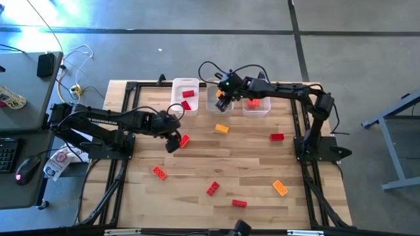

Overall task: Sort & place blocks by color
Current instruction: Put the yellow game piece into the gray bin

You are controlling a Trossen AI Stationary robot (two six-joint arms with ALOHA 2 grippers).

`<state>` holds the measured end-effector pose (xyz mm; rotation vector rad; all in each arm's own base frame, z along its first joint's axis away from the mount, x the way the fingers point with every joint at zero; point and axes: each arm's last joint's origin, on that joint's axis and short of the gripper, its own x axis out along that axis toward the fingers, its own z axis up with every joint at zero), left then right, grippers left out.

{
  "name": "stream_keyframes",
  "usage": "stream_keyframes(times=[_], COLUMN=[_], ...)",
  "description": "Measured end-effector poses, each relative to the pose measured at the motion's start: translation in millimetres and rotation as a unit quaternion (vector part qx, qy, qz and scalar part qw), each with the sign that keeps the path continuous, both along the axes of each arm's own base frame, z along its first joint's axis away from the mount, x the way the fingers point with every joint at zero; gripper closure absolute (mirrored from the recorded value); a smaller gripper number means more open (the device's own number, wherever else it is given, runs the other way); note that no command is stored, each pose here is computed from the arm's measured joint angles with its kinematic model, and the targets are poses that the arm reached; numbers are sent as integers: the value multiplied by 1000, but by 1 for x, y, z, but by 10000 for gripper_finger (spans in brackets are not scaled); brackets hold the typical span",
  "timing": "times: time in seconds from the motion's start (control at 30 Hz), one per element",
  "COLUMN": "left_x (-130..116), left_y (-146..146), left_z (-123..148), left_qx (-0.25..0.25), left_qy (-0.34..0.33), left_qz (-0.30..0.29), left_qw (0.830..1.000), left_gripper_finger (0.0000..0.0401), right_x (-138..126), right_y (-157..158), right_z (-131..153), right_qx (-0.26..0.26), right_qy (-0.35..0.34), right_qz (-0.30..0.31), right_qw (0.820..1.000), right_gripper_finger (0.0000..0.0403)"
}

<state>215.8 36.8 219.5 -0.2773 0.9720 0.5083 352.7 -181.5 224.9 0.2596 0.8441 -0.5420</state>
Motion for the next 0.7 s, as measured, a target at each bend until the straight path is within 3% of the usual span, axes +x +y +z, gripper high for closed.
stream_keyframes(times=[0.33,0.7], left_x=[3,5], left_y=[0,0], left_z=[2,3], left_qx=[1,2], left_qy=[-18,-27], left_qz=[-5,-7], left_qw=[1000,1000], left_gripper_finger=[174,174], right_x=[1,2], right_y=[-9,-8], right_z=[-16,-15], right_qx=[14,0], right_qy=[17,22], right_qz=[9,28], right_qw=[1000,999], right_gripper_finger=[264,192])
